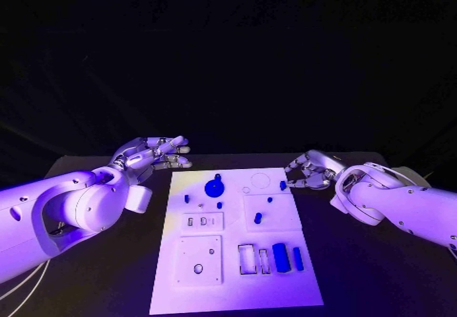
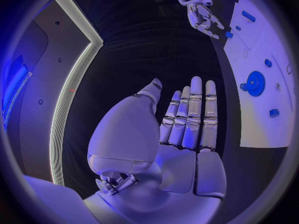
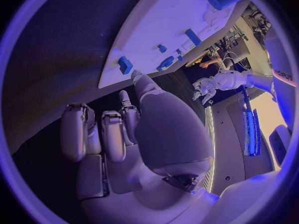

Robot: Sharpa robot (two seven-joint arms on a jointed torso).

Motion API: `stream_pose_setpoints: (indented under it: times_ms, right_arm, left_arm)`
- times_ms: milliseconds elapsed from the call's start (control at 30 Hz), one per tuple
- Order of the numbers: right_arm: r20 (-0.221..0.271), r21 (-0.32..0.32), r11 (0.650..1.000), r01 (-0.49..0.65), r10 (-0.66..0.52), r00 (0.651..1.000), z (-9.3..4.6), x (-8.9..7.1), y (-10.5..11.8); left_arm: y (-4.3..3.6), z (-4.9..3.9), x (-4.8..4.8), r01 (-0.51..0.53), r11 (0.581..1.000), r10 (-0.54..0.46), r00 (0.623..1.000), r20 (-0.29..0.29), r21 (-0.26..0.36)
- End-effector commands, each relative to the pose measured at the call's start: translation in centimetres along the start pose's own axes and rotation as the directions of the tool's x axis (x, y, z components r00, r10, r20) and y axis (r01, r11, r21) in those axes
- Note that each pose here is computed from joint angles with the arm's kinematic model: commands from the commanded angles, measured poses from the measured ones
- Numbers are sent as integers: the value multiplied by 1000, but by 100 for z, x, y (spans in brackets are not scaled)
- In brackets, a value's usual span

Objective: Assemble the parts on the task board

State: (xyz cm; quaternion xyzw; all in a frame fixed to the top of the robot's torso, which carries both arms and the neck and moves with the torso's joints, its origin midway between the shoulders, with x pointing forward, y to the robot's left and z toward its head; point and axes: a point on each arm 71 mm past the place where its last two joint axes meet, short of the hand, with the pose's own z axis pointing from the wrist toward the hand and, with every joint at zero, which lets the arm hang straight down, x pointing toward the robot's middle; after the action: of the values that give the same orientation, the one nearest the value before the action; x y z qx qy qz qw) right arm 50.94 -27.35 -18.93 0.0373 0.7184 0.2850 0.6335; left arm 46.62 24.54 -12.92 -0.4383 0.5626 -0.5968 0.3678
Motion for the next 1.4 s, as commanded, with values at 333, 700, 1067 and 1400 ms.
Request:
stream_pose_setpoints:
  times_ms: [333,700,1067,1400]
  right_arm:
    - [-70,3,1000,17,-17,997,55,107,-20]
    - [-80,6,1000,23,-22,997,87,141,-9]
    - [-93,14,999,33,-32,995,105,160,-20]
    - [-99,18,999,39,-38,994,116,169,-22]
  left_arm:
    - [-4,0,10,5,1000,-5,1000,-20,3]
    - [-4,-1,5,5,1000,-5,1000,-18,3]
    - [-6,-7,0,4,1000,-4,1000,-16,3]
    - [-8,-14,-5,4,1000,-4,1000,-15,3]
